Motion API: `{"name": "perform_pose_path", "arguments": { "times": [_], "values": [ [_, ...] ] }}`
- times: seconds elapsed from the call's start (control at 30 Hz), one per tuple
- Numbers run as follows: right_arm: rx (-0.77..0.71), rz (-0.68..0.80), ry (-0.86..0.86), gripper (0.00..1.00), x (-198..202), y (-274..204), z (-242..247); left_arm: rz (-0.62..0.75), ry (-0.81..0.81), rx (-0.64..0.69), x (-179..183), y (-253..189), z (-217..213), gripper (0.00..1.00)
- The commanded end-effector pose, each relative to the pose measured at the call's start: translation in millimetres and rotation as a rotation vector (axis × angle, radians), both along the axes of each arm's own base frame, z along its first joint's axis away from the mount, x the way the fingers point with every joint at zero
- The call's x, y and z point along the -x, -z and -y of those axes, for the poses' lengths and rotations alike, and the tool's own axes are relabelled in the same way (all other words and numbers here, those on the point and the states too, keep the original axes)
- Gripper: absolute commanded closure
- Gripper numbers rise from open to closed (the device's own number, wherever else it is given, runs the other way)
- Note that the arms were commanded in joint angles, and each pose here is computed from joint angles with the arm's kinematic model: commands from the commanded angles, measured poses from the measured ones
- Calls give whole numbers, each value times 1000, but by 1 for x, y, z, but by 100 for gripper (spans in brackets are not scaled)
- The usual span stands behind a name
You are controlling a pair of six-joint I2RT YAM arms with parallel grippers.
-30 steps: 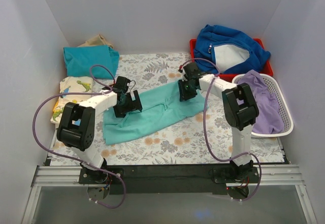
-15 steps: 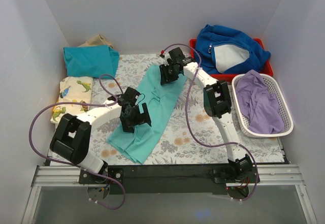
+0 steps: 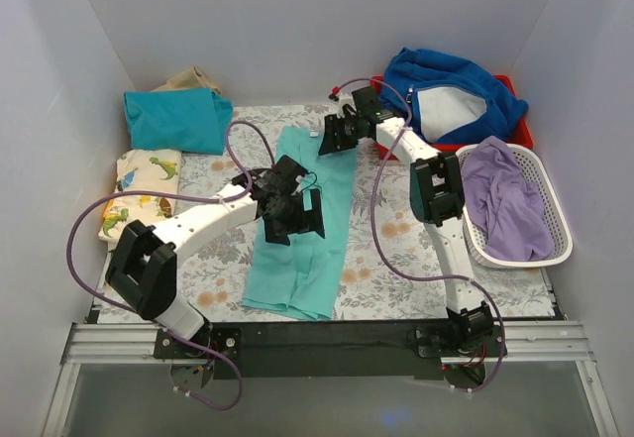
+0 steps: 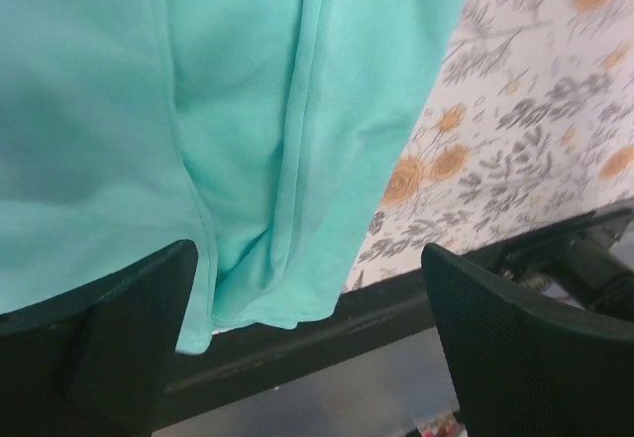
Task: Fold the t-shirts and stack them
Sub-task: Fold the tshirt
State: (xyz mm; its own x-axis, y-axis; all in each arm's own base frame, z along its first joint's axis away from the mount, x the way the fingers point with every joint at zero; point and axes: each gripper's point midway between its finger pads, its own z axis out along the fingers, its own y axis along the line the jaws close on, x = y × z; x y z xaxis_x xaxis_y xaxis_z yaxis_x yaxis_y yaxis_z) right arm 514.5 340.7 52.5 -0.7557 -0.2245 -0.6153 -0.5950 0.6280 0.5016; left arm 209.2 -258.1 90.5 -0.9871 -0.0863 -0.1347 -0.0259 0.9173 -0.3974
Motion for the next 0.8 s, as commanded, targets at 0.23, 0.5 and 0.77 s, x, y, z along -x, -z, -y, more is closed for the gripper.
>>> {"name": "perform_pose_path", "arguments": {
  "times": [0.23, 0.5, 0.77],
  "values": [
    [-14, 104, -8, 46, 47, -81, 39, 370, -84, -242, -83, -58, -37, 2],
    [29, 39, -3, 44, 86, -42, 41, 434, -45, -159, -162, -11, -17, 2],
    [95, 30, 22, 44, 112, -27, 55, 573, -17, -47, -219, -39, 4, 2]
  ]
}}
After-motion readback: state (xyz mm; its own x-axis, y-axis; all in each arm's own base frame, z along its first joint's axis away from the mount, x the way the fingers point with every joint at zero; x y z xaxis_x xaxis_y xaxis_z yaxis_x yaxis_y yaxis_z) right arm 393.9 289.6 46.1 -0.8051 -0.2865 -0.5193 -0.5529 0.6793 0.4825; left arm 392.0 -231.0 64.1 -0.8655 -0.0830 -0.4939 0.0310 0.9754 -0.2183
